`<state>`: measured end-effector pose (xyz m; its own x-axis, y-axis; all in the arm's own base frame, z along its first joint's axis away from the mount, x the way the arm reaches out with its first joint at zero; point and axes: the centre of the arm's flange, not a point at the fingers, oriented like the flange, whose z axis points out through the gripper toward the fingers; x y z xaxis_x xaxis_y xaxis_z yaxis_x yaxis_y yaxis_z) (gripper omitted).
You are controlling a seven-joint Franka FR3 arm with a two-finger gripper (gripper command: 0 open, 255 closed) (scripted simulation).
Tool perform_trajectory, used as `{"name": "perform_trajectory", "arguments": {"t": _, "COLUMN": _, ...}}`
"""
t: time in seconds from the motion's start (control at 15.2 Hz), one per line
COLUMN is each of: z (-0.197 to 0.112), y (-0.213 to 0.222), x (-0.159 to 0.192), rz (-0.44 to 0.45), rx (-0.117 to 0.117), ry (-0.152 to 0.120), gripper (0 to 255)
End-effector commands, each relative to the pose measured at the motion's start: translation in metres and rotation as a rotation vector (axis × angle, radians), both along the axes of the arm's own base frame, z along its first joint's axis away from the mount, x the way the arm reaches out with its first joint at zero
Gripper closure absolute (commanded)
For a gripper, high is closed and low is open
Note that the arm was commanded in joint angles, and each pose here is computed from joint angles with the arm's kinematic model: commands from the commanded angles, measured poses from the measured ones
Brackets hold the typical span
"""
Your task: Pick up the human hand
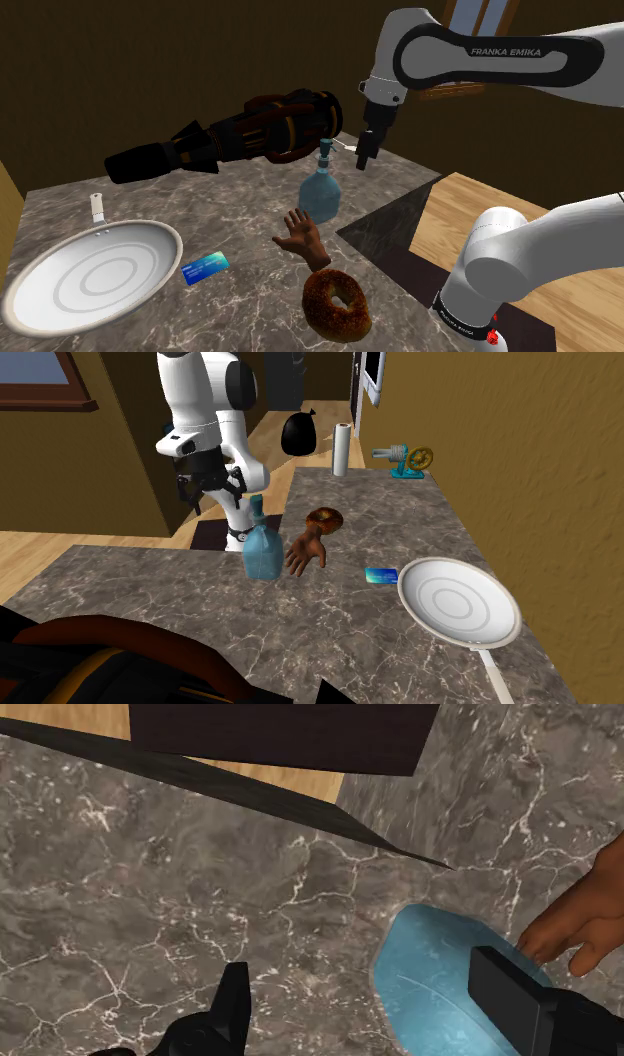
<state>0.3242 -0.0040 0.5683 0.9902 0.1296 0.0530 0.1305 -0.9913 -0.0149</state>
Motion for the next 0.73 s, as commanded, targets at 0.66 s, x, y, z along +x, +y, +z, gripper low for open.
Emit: {"name": "perform_trajectory", "arguments": {"t": 0.66, "z": -0.050, "y": 0.110, "x": -0.015, "rz": -0.217, "rx": 0.083, "ry": 0.009, "gripper": 0}}
